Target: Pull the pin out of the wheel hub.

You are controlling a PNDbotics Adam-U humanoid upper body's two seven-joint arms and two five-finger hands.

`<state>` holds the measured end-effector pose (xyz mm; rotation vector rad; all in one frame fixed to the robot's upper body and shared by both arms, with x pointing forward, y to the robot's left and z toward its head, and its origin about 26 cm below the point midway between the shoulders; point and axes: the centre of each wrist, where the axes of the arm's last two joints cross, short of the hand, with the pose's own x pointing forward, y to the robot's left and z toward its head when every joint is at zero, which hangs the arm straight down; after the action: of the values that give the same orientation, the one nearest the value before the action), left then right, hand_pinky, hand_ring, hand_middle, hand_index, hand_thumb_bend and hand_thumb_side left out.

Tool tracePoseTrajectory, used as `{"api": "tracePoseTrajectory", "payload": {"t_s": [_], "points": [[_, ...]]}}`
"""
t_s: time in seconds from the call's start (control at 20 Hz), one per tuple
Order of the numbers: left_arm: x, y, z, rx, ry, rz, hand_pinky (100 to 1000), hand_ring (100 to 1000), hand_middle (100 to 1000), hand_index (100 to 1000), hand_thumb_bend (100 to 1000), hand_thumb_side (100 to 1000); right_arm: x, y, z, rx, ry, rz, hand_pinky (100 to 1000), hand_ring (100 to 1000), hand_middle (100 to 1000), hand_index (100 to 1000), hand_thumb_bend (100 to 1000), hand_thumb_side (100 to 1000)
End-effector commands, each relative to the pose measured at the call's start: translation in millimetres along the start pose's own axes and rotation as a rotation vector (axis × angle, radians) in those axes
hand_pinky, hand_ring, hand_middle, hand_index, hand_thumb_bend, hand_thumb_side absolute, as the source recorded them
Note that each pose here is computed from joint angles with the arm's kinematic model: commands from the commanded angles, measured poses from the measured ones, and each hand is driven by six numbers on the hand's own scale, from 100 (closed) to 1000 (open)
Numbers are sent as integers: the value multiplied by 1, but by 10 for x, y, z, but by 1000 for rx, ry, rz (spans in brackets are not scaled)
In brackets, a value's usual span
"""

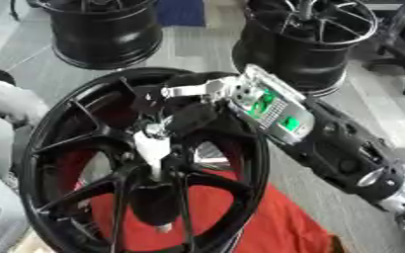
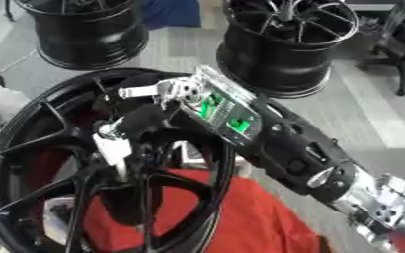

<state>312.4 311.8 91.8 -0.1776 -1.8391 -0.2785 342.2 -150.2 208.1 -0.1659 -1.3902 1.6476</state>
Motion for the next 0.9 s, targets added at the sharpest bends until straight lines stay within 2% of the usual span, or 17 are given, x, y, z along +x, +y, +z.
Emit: {"api": "tracePoseTrajectory", "payload": {"t_s": [0.05,0.35,0.9], "points": [[71,14,-32,-12,-21,-17,610,617,623,740,100,857,95,-81,93,-7,-28,33,883,895,891,982,100,749],[70,19,-28,-10,-22,-19,610,617,623,740,100,856,217,-86,182,26,-70,39,887,897,891,985,100,768],[68,1,-37,-23,-22,-15,610,620,624,740,100,858,185,-41,126,77,-12,92,908,922,918,998,100,734]]}}
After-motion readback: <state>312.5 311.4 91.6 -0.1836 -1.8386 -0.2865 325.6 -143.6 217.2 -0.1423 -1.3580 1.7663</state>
